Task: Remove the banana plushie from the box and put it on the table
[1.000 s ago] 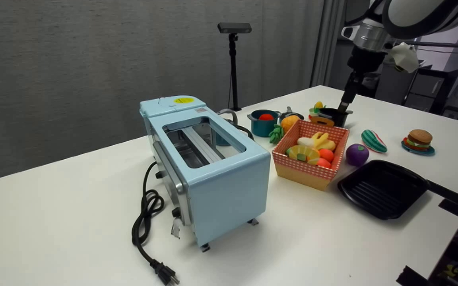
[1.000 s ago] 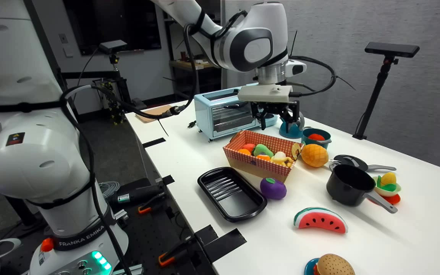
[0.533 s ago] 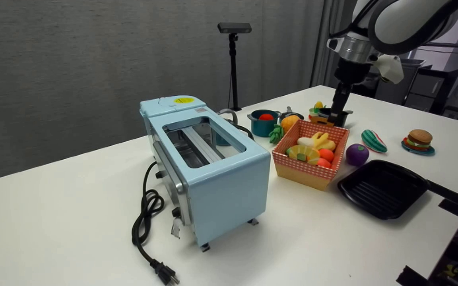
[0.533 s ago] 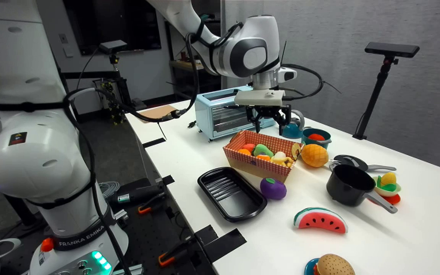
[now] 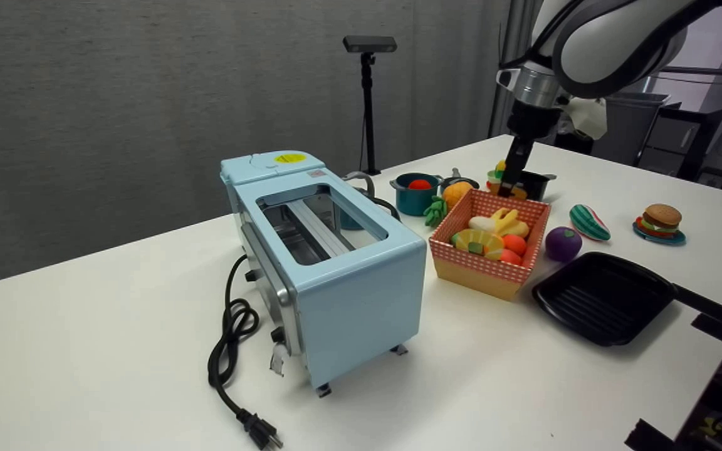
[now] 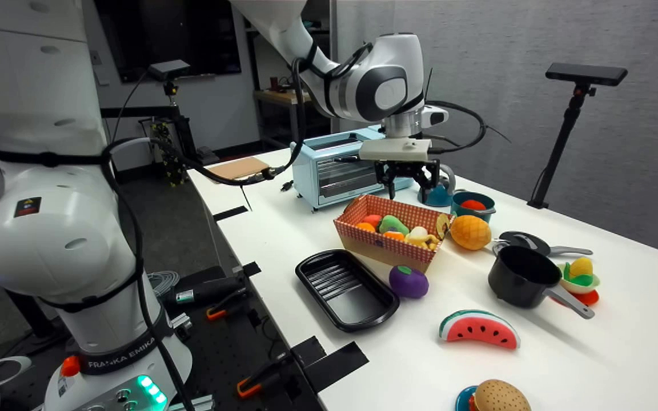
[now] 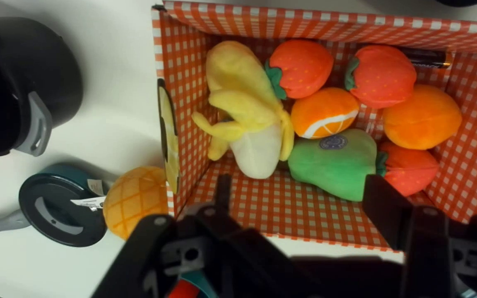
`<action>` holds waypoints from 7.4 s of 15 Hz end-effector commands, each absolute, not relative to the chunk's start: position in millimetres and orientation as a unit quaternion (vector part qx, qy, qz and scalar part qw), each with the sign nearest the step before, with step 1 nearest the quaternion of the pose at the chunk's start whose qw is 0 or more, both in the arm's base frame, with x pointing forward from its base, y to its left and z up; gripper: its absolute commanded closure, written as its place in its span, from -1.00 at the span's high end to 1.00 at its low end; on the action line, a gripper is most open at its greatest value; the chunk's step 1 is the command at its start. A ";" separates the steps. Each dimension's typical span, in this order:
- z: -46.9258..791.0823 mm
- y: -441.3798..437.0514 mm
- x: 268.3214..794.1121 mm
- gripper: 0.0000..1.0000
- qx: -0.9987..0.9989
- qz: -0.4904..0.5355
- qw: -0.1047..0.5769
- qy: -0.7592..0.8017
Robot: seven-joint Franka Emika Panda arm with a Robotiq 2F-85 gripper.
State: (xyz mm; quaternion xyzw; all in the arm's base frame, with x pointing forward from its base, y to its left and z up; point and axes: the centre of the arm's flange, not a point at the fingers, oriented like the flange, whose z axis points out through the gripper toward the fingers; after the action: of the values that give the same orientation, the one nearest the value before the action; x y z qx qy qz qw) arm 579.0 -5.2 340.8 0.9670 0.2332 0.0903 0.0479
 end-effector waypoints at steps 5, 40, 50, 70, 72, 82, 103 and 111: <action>336.2 -3.1 587.9 0.90 0.967 0.095 0.050 0.232; 228.6 -14.9 653.7 0.71 0.975 0.051 0.047 0.209; 230.4 -23.0 648.6 0.93 0.976 0.048 0.042 0.206; 237.6 -21.4 651.2 -1.00 0.976 0.061 0.033 0.205; 240.1 -26.7 652.0 -1.00 0.977 0.062 0.031 0.202; 276.2 -7.4 630.6 -1.00 0.971 0.107 0.030 0.210; 371.8 -45.5 529.4 -1.00 0.978 0.157 -0.017 0.134; 370.1 -81.1 493.1 -1.00 0.982 0.152 -0.025 0.109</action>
State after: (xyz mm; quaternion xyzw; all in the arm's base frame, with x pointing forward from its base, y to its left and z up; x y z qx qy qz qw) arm 520.1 -68.9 361.4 0.9830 0.1115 0.1452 -0.0146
